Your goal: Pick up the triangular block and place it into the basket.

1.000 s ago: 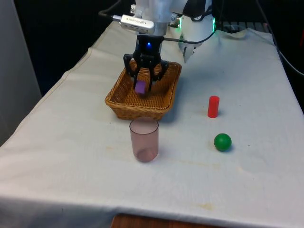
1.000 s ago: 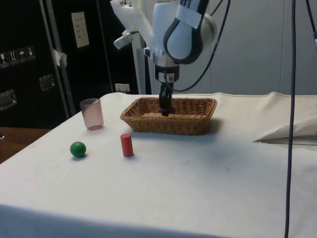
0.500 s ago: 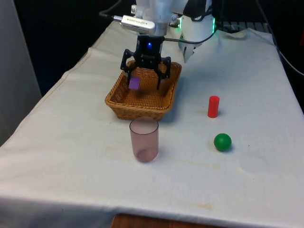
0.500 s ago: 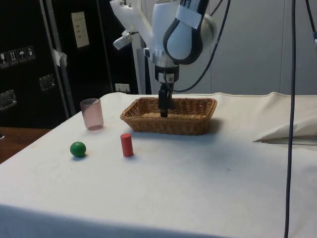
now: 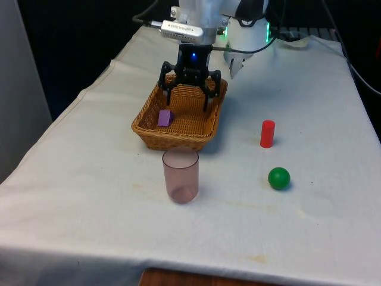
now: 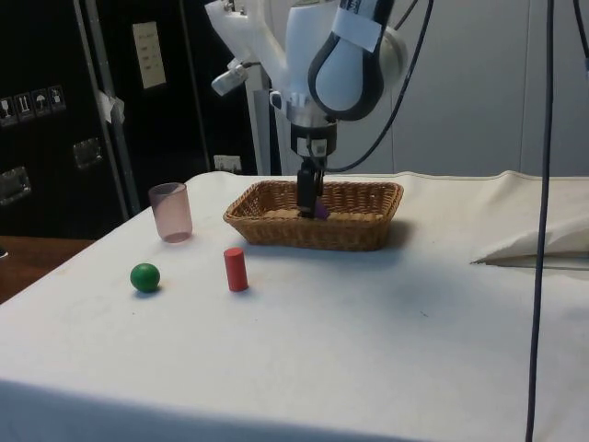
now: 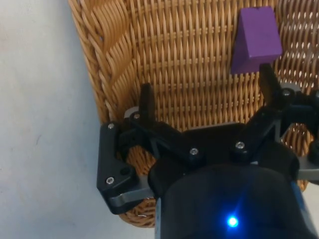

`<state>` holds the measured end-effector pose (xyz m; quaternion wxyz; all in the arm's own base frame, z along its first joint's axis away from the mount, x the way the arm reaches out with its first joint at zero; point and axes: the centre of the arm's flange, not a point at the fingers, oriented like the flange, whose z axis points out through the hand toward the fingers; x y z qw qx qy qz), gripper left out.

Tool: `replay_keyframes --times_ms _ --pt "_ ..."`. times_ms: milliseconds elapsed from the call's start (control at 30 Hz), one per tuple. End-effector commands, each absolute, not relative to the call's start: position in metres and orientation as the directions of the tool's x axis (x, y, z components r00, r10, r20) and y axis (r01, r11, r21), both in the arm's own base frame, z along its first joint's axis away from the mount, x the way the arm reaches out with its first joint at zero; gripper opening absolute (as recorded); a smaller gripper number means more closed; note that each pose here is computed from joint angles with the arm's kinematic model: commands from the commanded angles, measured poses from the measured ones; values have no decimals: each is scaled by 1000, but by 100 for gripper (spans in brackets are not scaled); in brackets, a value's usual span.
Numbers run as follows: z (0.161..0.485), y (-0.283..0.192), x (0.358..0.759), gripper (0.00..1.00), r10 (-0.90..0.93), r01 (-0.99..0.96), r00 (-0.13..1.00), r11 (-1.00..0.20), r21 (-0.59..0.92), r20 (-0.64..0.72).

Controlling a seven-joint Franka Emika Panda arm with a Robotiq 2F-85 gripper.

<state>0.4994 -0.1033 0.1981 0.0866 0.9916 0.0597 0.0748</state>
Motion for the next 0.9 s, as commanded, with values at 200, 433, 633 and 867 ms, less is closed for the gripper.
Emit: replay_keyframes --times_ms 200,433,633,867 --pt "212 -104 499 100 131 104 980 -979 174 149" --pt "229 -103 501 100 123 100 981 -983 153 152" --pt "243 -100 500 100 118 99 982 -987 127 147" --pt "258 -99 500 100 111 96 984 -989 108 141"
